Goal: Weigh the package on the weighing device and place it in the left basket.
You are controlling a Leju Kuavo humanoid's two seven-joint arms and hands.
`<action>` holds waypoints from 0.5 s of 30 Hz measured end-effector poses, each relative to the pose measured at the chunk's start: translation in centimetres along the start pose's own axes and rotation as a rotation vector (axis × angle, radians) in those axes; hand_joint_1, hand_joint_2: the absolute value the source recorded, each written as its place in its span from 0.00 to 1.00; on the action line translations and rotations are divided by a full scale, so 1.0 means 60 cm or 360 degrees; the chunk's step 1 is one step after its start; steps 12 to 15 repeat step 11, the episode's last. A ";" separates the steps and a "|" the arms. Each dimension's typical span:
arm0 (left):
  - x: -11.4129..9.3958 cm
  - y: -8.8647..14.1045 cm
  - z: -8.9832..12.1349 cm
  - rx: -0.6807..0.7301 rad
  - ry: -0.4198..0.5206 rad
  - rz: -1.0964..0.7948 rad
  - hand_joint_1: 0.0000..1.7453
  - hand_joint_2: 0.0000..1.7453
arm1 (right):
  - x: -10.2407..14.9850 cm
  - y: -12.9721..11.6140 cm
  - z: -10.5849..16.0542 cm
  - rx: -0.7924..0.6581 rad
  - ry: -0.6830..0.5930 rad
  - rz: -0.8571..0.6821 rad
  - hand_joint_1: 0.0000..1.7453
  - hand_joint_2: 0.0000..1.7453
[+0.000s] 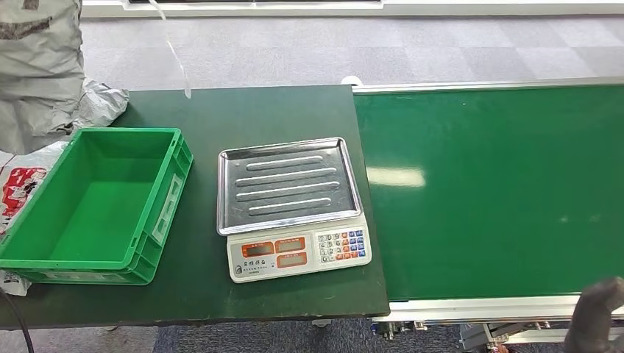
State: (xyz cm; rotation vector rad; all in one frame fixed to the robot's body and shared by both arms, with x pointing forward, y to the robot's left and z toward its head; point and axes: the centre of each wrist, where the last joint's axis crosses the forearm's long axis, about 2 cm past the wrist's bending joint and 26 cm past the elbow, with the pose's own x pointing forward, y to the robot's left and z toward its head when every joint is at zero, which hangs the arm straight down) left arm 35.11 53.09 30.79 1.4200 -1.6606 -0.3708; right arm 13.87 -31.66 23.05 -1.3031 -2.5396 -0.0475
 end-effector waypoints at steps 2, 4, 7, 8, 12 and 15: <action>-0.035 -0.012 0.025 -0.0053 0.0099 -0.0062 1.00 1.00 | -0.001 0.001 0.001 0.0005 0.0003 0.0001 0.00 1.00; -0.064 -0.024 0.052 -0.0111 0.0186 -0.0126 1.00 1.00 | -0.002 0.002 0.003 0.0009 0.0008 0.0001 0.00 1.00; -0.097 -0.040 0.089 -0.0198 0.0298 -0.0208 1.00 1.00 | -0.003 0.003 0.004 0.0014 0.0013 0.0002 0.00 1.00; -0.106 -0.045 0.100 -0.0226 0.0330 -0.0227 1.00 1.00 | -0.004 0.004 0.005 0.0017 0.0012 0.0004 0.00 1.00; -0.125 -0.057 0.124 -0.0294 0.0400 -0.0260 1.00 1.00 | -0.005 0.005 0.006 0.0026 0.0009 0.0010 0.00 1.00; -0.125 -0.057 0.124 -0.0294 0.0400 -0.0260 1.00 1.00 | -0.005 0.005 0.006 0.0026 0.0009 0.0010 0.00 1.00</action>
